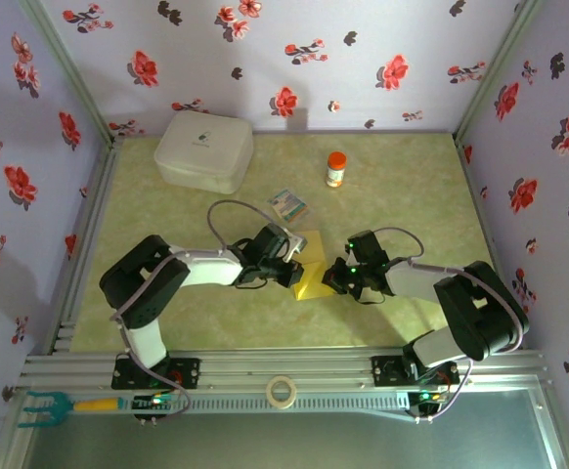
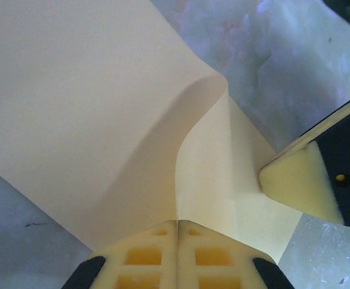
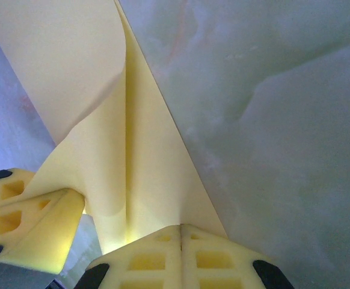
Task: Fold a paper plane with a square sheet of paper (pick it up from the middle)
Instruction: Fold the triangle a second time at the center of the table.
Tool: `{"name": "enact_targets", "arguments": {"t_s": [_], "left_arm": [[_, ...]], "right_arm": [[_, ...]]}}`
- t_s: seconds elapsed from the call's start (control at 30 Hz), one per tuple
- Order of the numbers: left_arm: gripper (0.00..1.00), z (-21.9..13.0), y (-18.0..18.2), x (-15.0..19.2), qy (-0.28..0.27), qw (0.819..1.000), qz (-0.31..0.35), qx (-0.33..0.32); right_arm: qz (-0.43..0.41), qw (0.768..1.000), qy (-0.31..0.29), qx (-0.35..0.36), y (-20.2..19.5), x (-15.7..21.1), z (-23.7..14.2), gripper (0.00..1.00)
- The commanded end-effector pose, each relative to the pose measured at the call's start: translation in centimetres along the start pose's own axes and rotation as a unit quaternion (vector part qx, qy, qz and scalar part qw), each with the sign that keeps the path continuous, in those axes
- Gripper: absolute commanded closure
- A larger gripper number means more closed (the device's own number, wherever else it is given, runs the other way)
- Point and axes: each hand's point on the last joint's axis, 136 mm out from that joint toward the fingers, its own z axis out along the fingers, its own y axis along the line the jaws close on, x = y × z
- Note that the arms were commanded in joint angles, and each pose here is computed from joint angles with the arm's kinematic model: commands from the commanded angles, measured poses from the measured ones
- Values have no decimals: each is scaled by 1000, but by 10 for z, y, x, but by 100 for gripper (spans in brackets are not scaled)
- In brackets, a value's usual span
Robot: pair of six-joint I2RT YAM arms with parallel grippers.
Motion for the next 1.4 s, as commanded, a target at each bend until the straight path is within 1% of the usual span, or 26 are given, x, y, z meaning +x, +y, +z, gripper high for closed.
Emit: {"name": "enact_targets", "arguments": {"t_s": [0.0, 0.3, 0.5, 0.77, 0.97, 1.07, 1.2, 1.37], "left_arm": [[99, 2, 8, -2, 8, 1000, 11, -18], [98, 2, 14, -3, 6, 999, 12, -36], [99, 8, 14, 7, 25, 999, 4, -27], [100, 11, 13, 25, 54, 998, -25, -11], [100, 9, 6, 27, 53, 998, -46, -5], [100, 9, -2, 26, 52, 997, -50, 0], [100, 10, -5, 21, 43, 997, -56, 2], [100, 6, -6, 13, 31, 998, -49, -3]], "right_arm": [[1, 999, -1, 32, -13, 2, 0, 98], [1, 999, -2, 32, -13, 2, 0, 98], [-1, 1000, -4, 27, -10, 1, -1, 97], [-22, 999, -12, -24, 22, -5, -11, 90], [-22, 999, -11, -47, 32, -3, -15, 89], [-24, 998, 4, -57, 36, 1, -10, 91], [-16, 999, 12, -37, 27, 2, -3, 97], [-9, 1000, 15, 14, 3, 3, 3, 98]]}}
